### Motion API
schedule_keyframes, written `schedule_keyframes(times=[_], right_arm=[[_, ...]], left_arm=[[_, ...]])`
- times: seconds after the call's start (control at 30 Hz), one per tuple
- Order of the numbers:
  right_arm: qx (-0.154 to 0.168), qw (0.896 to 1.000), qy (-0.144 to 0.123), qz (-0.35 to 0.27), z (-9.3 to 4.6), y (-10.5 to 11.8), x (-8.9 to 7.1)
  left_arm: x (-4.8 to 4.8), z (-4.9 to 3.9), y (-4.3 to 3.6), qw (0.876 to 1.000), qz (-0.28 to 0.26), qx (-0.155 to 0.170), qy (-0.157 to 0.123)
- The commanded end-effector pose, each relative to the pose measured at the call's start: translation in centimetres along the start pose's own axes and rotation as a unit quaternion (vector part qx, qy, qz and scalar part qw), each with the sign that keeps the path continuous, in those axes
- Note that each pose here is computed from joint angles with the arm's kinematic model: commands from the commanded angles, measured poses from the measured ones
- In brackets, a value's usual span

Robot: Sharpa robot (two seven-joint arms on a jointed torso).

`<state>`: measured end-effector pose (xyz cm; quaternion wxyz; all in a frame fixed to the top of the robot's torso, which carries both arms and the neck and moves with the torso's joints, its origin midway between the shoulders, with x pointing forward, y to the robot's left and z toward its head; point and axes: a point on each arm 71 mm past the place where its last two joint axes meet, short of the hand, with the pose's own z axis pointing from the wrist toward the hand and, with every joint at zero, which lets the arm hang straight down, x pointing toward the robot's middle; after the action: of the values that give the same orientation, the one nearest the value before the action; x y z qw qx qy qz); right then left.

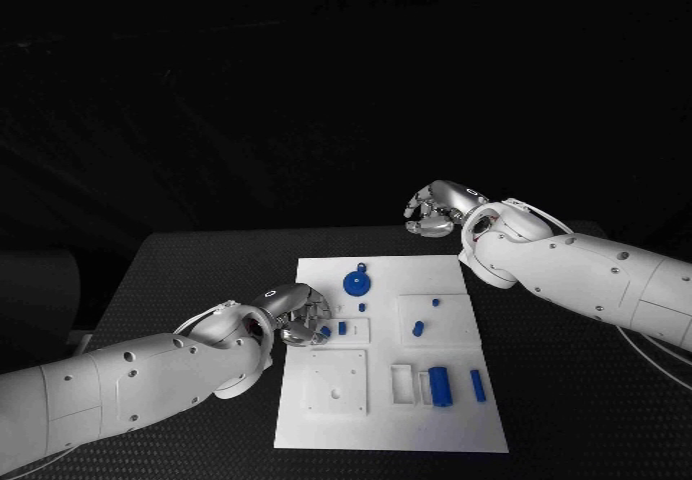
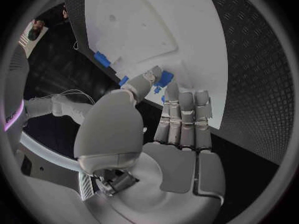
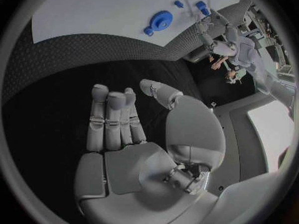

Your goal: Assemble the parts on the task board

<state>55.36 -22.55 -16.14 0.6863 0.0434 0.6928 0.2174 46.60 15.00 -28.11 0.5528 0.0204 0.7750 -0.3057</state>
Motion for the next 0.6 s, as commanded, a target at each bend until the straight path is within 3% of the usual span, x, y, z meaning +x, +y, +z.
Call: schedule_keyframes(times=[0.03, 0.23, 0.27, 0.4, 0.47, 0.6], right_arm=[[-0.005, 1.000, -0.001, -0.001, 0.0, 0.1, 0.0], [-0.004, 1.000, -0.001, -0.001, 0.0, -0.1, 0.0], [-0.004, 1.000, -0.001, -0.001, 0.0, -0.1, 0.0], [-0.003, 1.000, -0.001, 0.000, 0.0, -0.1, 0.0], [-0.002, 1.000, -0.001, 0.000, -0.1, -0.2, 0.0], [-0.001, 1.000, -0.001, 0.002, 0.0, -0.3, -0.1]], left_arm=[[-0.12, -0.22, -0.22, 1.000, -0.009, 0.013, -0.004], [-0.77, -0.72, -0.31, 0.999, -0.024, 0.025, -0.013], [-1.44, -0.53, -0.50, 0.999, -0.029, 0.030, -0.023], [-2.68, -0.48, -0.75, 0.998, -0.037, 0.048, -0.021], [-3.24, -0.39, -0.83, 0.998, -0.036, 0.053, -0.013], [-5.30, 0.03, -1.29, 0.995, -0.003, 0.088, 0.039]])
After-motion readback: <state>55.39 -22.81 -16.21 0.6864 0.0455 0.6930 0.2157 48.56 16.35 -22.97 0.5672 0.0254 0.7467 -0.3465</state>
